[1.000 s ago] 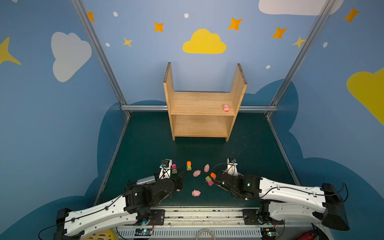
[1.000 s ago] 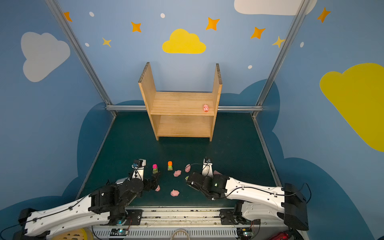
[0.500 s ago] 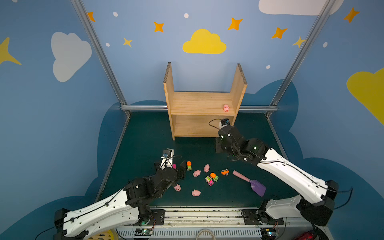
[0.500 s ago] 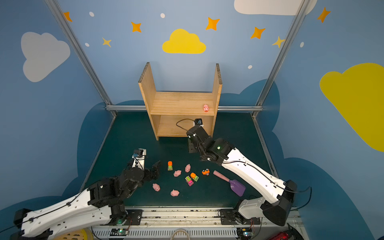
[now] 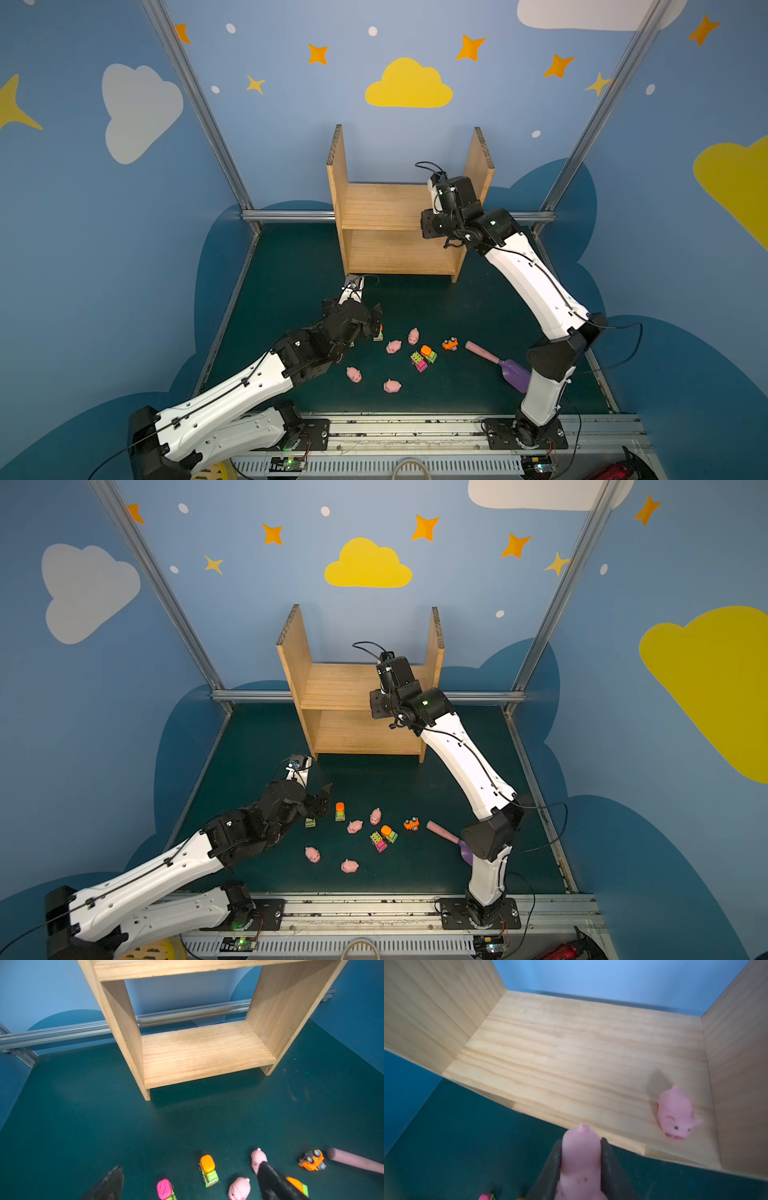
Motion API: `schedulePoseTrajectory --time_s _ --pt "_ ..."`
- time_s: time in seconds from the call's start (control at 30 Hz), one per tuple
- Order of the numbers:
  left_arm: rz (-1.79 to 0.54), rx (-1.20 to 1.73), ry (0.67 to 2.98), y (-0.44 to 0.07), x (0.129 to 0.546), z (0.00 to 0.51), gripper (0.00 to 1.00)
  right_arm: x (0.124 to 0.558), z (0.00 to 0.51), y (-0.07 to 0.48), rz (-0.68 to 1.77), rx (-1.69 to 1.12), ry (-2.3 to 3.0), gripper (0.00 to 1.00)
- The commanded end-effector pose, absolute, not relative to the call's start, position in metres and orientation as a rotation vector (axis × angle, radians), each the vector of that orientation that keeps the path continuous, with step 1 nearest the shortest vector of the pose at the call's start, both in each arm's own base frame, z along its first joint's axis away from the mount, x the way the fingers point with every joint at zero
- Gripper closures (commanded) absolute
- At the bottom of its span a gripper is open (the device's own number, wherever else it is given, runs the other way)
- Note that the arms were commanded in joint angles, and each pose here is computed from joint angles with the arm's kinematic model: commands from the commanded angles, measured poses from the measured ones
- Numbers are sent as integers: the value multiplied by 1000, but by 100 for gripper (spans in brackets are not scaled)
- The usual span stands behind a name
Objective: Place and organize the plastic toys onto the shelf
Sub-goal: 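Carry the held pink pig with the right gripper to the upper shelf, then open the right gripper to set the pig beside the first pig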
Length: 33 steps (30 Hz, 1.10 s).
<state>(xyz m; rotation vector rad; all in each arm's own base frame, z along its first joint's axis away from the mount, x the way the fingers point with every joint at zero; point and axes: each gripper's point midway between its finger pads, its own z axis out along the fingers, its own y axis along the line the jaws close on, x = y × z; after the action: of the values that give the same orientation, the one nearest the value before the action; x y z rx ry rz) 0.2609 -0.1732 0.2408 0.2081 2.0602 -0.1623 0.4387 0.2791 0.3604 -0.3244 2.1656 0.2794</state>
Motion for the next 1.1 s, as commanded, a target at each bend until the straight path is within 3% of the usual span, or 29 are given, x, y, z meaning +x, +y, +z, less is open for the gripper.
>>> schedulePoseTrajectory --time_s 0.0,0.53,1.07 --pt "-184 195 2020 -170 263 257 0 454 346 271 247 -351 2213 73" --pt "-177 159 1993 -160 265 257 0 494 319 260 197 -294 2251 70" --pt "-162 112 1974 -150 266 264 0 493 338 258 216 -292 2204 43"
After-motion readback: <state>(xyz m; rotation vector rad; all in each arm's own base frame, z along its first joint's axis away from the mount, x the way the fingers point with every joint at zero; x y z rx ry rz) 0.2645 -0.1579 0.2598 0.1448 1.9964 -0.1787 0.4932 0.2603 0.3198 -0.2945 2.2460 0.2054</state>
